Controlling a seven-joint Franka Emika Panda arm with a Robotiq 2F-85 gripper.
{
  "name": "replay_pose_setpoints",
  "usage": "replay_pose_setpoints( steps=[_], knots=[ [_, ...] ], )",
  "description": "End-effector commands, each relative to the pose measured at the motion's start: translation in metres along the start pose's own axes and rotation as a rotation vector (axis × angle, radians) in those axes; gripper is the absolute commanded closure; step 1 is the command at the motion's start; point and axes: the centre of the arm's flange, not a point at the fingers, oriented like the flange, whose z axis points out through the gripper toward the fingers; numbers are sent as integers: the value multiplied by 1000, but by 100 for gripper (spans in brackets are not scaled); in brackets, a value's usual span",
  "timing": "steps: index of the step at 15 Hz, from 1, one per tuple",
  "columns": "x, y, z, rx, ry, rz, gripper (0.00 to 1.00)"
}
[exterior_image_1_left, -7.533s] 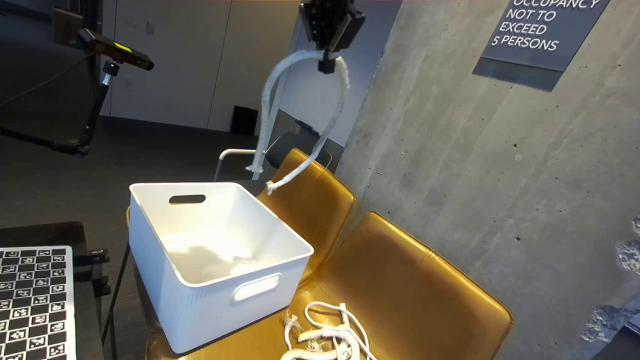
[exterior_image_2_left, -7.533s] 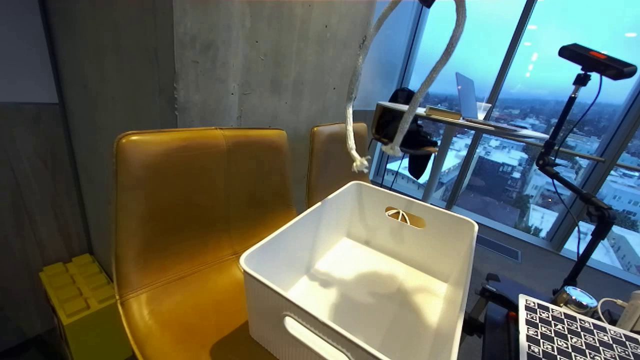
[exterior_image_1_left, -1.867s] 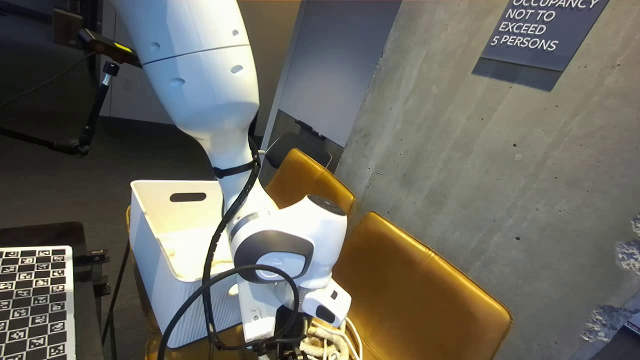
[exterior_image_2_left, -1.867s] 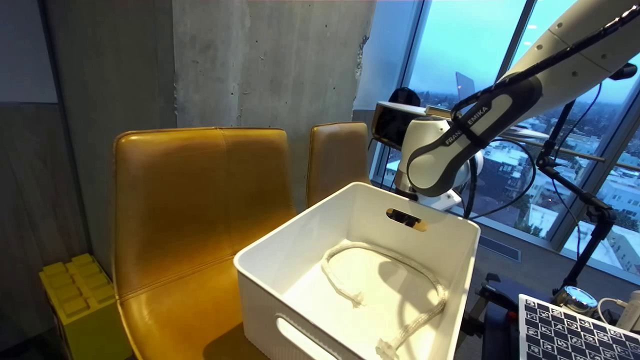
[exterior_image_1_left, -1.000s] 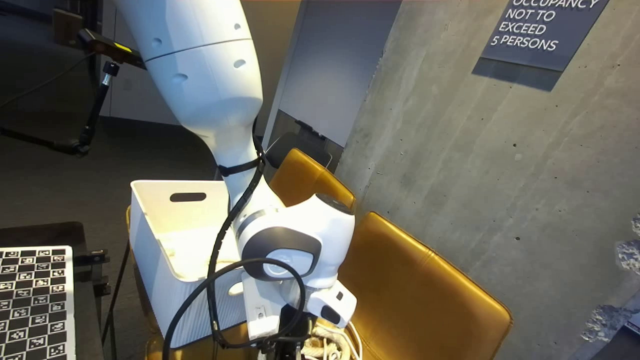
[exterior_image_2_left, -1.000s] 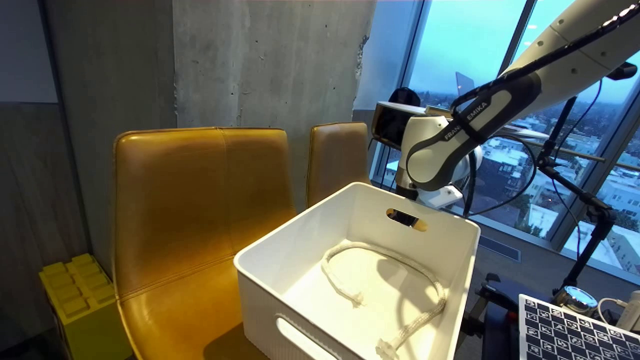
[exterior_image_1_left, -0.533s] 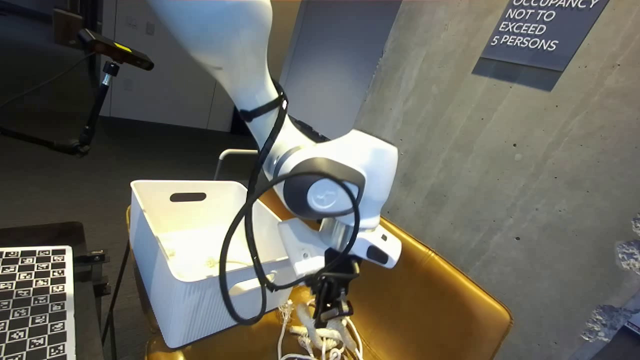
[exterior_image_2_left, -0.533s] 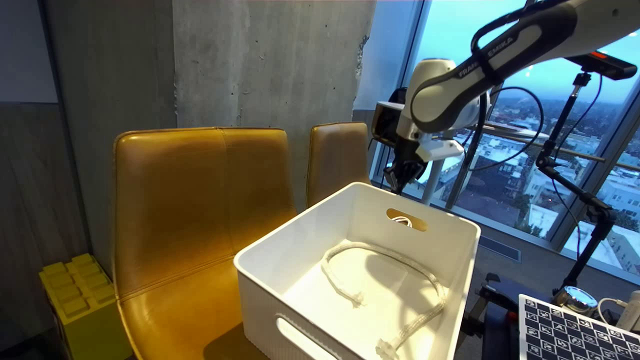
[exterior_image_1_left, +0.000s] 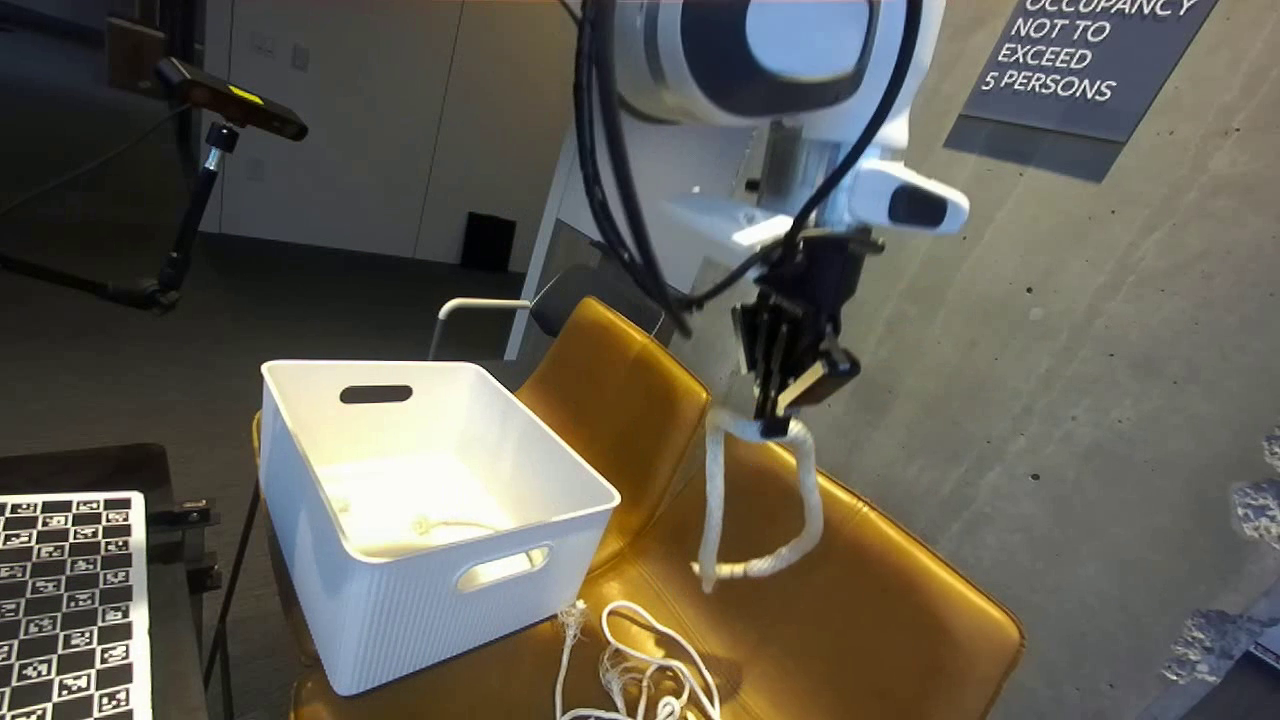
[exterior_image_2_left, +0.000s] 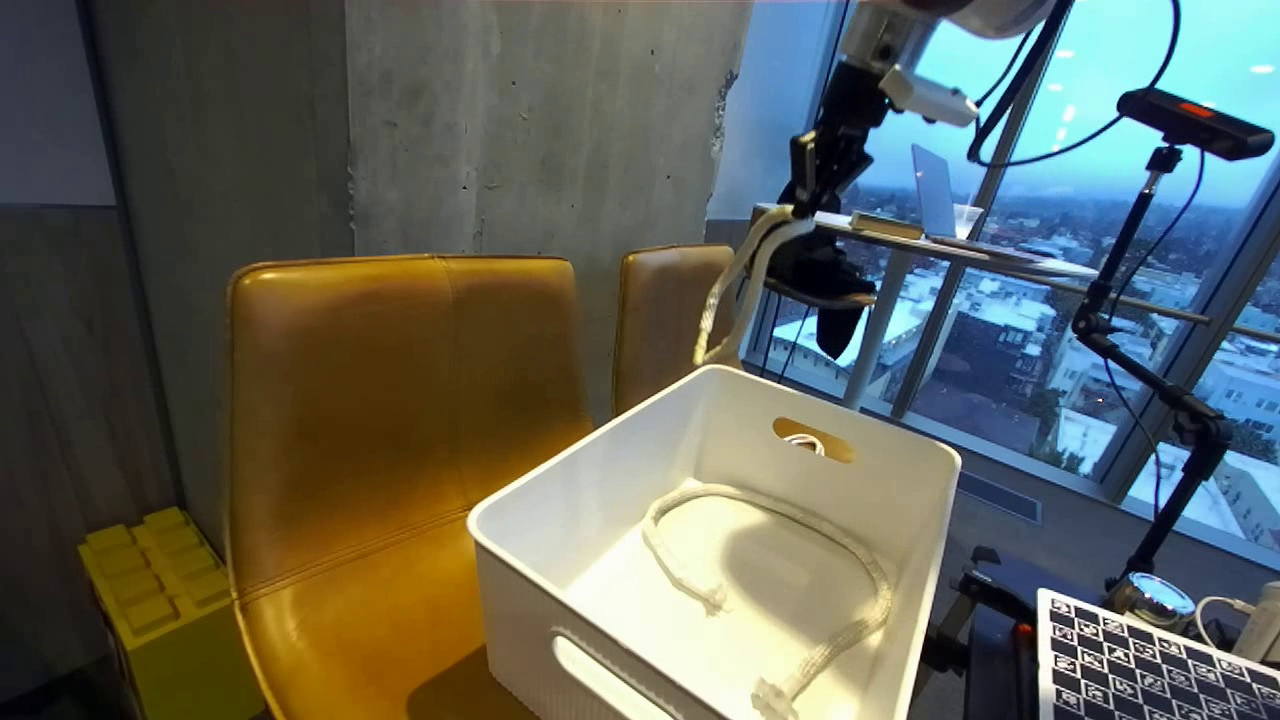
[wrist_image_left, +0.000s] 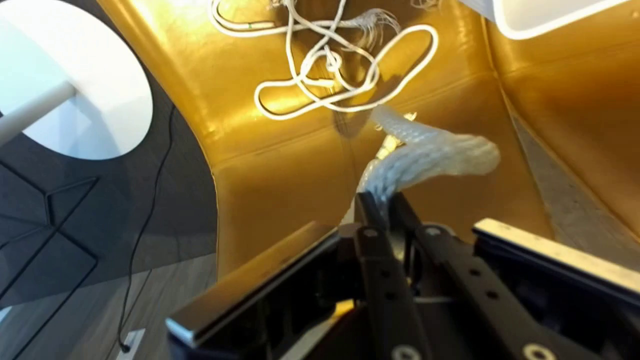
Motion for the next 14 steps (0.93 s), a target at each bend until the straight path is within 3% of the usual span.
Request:
replay_pose_setpoints(
  steps=[1,4,7,9,14],
  knots=[
    [7,-33,-96,55,52,-53,98],
    [-29,-74,-165,111,76,-117,98],
    [-72,-116,-190,152,69,-202,98],
    [-100,-139,-184,162,54,-250,98],
    [-181,-163,-136,161,-99,-299,98]
  ],
)
